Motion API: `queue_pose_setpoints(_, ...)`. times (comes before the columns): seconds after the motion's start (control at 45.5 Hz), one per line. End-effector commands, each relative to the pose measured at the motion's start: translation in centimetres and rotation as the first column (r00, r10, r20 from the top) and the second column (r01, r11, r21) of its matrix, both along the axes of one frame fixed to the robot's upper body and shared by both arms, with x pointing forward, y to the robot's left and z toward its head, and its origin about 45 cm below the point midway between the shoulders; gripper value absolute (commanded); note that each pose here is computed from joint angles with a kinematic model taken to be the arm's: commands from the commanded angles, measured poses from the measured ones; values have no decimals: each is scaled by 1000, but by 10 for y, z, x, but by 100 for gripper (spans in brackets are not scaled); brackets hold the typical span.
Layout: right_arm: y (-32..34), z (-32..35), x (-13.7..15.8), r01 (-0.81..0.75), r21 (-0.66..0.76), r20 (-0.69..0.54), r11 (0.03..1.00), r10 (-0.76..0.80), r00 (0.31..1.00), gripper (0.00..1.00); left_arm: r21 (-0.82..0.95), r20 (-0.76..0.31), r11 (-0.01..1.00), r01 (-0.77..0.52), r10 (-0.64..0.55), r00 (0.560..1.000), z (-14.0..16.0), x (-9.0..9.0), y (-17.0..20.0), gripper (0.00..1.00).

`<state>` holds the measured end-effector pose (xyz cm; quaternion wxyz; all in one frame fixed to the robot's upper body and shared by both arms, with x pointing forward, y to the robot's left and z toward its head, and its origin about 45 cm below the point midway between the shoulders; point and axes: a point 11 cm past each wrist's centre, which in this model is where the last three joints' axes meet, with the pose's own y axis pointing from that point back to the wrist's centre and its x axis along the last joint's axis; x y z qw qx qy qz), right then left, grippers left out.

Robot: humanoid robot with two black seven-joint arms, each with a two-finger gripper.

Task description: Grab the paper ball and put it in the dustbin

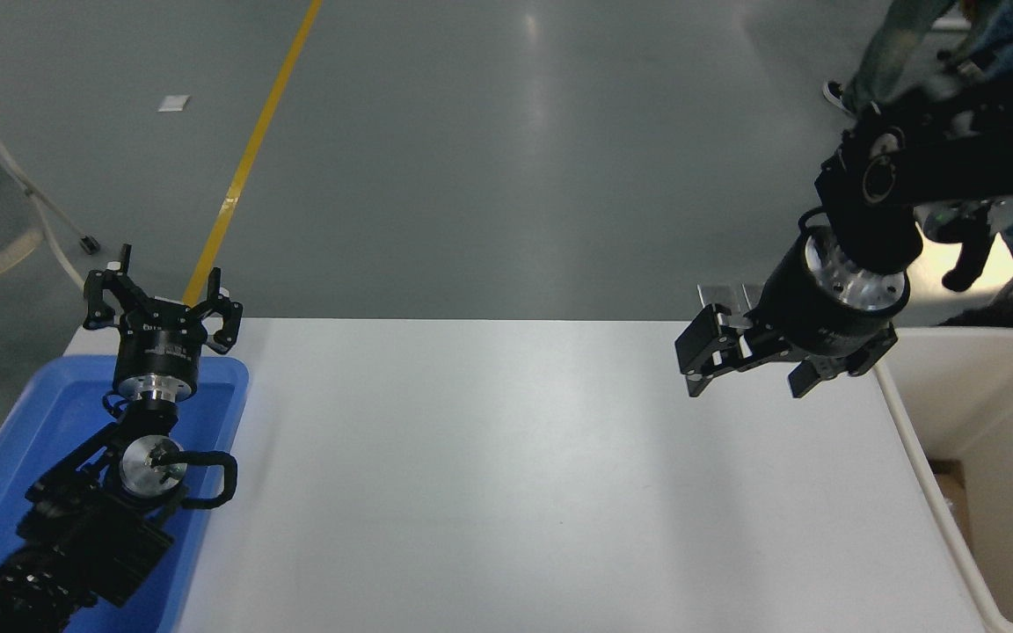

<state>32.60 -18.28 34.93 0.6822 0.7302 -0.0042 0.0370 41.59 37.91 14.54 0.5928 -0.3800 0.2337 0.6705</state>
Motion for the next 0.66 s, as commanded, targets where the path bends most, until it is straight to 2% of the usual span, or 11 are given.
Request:
queue_pose_setpoints(0.0,19,9,-10,-2,6,-38,1000,2,999,100,0,-1,1000,0,0,1000,0,0,0,99)
queue_pose_setpoints(0.637,13,11,-6,1,0,-8,1000,-1,1000,100,0,-1,1000,0,0,1000,0,0,0,99)
